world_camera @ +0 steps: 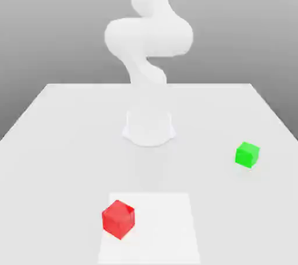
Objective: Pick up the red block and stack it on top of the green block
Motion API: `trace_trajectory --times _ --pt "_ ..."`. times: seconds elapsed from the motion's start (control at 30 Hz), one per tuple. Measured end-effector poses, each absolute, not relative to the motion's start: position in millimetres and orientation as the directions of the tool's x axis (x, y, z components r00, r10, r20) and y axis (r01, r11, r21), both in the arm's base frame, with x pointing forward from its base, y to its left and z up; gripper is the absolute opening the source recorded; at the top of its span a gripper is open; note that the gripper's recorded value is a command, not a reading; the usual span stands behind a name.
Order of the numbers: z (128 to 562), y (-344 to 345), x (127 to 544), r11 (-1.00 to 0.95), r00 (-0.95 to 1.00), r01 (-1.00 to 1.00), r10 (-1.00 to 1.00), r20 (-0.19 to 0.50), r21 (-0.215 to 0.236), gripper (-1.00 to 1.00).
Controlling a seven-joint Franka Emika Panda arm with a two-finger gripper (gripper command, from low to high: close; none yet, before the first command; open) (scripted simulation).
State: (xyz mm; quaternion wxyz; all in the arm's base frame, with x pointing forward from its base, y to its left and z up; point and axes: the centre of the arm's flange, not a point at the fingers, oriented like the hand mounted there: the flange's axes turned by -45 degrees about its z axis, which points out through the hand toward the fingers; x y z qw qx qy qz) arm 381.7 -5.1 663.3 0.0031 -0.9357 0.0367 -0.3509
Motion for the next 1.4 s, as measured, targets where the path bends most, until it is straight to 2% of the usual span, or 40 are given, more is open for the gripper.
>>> trace_trajectory --times 0.17,0.37,0.53,0.7,0.87,0.9,1.13,1.3,1.4 --pt "557 -21 435 -0.980 0.834 -0.191 -0.194 0.516 -0.061 0.00" --pt "426 -42 459 -0.938 0.878 -0.340 -0.342 0.335 -0.066 0.00" --pt "319 -56 450 -0.887 0.870 -0.460 -0.461 0.176 -0.047 0.00" --pt "222 -67 418 -0.822 0.822 -0.569 -0.569 0.024 -0.009 0.00" --pt "162 -66 413 -0.813 0.813 -0.582 -0.582 0.001 -0.001 0.00" --pt "151 -66 412 -0.813 0.813 -0.582 -0.582 0.000 -0.001 -1.00" --pt "148 -66 412 -0.813 0.813 -0.582 -0.582 0.001 -0.001 -1.00" --pt "195 -66 412 -0.813 0.813 -0.582 -0.582 0.001 -0.001 -1.00" --pt "217 -2 410 -0.893 0.894 -0.449 -0.449 -0.003 -0.018 -1.00"
